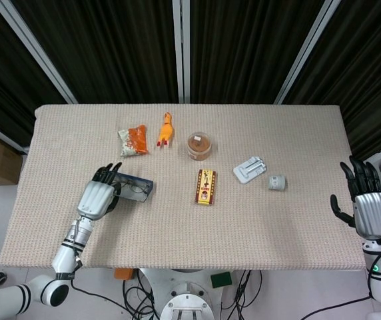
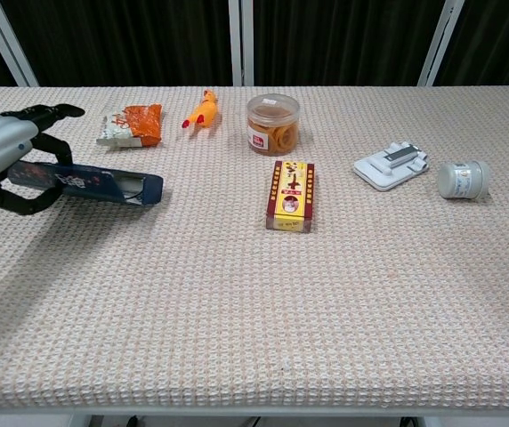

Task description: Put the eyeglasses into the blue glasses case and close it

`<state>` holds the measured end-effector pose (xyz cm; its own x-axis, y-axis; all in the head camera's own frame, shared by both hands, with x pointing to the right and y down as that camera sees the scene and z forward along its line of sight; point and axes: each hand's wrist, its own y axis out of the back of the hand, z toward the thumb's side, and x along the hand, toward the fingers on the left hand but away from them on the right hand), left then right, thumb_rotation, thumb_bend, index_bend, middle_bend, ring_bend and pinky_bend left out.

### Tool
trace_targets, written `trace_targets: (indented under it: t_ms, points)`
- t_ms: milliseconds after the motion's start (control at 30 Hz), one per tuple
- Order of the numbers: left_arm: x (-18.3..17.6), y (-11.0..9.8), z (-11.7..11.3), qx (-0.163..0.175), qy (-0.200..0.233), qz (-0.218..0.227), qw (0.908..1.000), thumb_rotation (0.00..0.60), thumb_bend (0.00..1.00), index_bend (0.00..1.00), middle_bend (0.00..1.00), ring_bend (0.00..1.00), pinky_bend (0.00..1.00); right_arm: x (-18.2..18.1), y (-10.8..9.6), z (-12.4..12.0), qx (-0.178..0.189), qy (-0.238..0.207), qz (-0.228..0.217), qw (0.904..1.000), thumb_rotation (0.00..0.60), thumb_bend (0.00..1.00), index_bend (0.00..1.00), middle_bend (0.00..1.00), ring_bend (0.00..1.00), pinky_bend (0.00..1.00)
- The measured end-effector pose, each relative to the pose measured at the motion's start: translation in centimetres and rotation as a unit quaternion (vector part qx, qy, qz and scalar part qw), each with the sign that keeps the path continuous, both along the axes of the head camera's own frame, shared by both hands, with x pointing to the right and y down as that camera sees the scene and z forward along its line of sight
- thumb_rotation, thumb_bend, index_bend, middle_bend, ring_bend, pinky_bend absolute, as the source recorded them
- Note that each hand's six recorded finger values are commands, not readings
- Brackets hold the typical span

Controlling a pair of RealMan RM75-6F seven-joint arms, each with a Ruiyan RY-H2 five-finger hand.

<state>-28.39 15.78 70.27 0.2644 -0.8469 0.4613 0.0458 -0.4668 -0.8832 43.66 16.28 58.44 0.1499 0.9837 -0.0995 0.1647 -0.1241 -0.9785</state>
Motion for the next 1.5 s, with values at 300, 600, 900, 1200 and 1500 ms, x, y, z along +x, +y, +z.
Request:
trace_targets:
  t_ms: [300, 600, 900, 1200, 1500]
  points:
    - [1.1, -2.0, 1.1, -0.028, -0.027, 0.008, 0.9992, 0.6, 0.43, 0.71, 0.0, 0.0, 0.13, 0.6, 0.1, -0.2, 0.001, 0.005, 0.007, 1.0, 0.584, 0.49, 0.0, 0.0, 0.0, 0.0]
    - [1.9, -3.8, 2.0, -0.025, -0.042, 0.01, 0.9988, 0.6, 0.42, 0.51, 0.0, 0.0, 0.13, 0.9, 0.0, 0.3, -0.007, 0.005, 0.011, 0.9999, 0.583, 0.49, 0.0, 0.0, 0.0, 0.0]
    - [2.4, -4.8, 2.8, -0.014, -0.045, 0.009, 0.9989, 0.6, 0.42, 0.0, 0.0, 0.0, 0.13, 1.2, -0.1, 0.3, -0.004, 0.006, 0.014, 0.9999, 0.584, 0.49, 0.0, 0.0, 0.0, 0.0]
    - [2.9, -5.4, 3.4, 0.003, -0.033, 0.004, 0.9994, 0.6, 0.38, 0.0, 0.0, 0.0, 0.13, 1.3, -0.3, 0.0, -0.001, 0.007, 0.015, 0.9999, 0.583, 0.49, 0.0, 0.0, 0.0, 0.0]
    - [2.4, -5.3, 2.4, 0.014, -0.03, -0.001, 0.9994, 0.6, 0.21, 0.0, 0.0, 0.0, 0.13, 1.2, -0.2, -0.4, 0.005, 0.005, 0.015, 0.9999, 0.584, 0.49, 0.0, 0.0, 0.0, 0.0]
